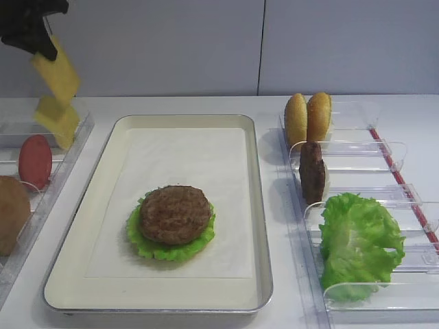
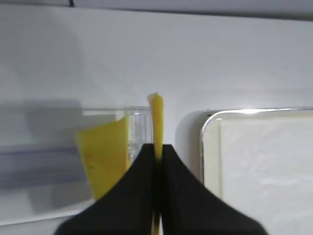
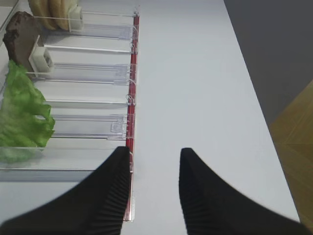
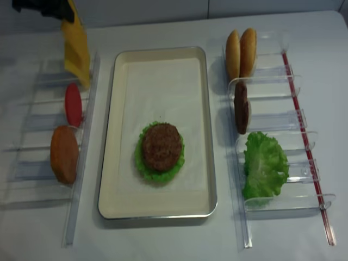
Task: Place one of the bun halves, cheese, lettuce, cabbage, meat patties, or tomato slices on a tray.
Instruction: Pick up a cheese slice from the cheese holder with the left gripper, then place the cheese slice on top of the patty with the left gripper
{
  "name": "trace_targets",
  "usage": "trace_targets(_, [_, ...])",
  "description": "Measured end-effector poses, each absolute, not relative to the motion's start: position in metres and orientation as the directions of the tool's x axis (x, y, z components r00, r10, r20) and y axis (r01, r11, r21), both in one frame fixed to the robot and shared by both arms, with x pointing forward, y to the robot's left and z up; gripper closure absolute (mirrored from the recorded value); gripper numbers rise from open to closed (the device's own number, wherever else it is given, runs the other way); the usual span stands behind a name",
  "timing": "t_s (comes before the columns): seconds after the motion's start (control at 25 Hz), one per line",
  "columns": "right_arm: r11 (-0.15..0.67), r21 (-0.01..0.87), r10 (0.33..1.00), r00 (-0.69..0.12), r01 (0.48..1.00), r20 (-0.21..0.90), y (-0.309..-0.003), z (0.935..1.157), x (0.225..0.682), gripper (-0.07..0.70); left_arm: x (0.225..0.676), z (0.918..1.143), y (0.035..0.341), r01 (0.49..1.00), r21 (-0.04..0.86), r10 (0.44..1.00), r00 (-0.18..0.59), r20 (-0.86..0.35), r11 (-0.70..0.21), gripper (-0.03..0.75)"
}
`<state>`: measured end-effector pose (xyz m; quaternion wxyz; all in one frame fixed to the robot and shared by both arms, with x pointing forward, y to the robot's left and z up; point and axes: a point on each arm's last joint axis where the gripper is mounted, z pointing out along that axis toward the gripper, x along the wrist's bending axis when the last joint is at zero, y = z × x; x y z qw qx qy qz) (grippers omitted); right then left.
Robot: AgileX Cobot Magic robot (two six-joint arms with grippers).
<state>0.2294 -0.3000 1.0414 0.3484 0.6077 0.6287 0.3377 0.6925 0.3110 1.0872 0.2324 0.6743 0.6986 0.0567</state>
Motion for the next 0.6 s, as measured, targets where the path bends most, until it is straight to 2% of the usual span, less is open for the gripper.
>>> trace_targets(0.12, [0.033, 0.848, 0.999, -0.019, 0.529, -0.028, -0.300, 1.041, 0.229, 0.363, 0.678, 1.119, 0.307, 0.887, 0.452, 0.960, 0.039, -0.277, 0.094, 0.732])
trace_targets(0.28, [0.033, 0.848, 0.999, -0.019, 0.529, -0.028, -0.300, 1.041, 0.229, 0.363, 0.644, 1.149, 0.297, 0.868, 0.492, 0.957, 0.077, -0.278, 0.073, 0.732])
trace_targets(0.6, [0.033, 0.848, 0.999, -0.019, 0.529, -0.028, -0.300, 1.041, 0.229, 0.363, 0.571, 1.175, 0.280, 0.861, 0.507, 0.947, 0.144, -0.287, 0.023, 0.732])
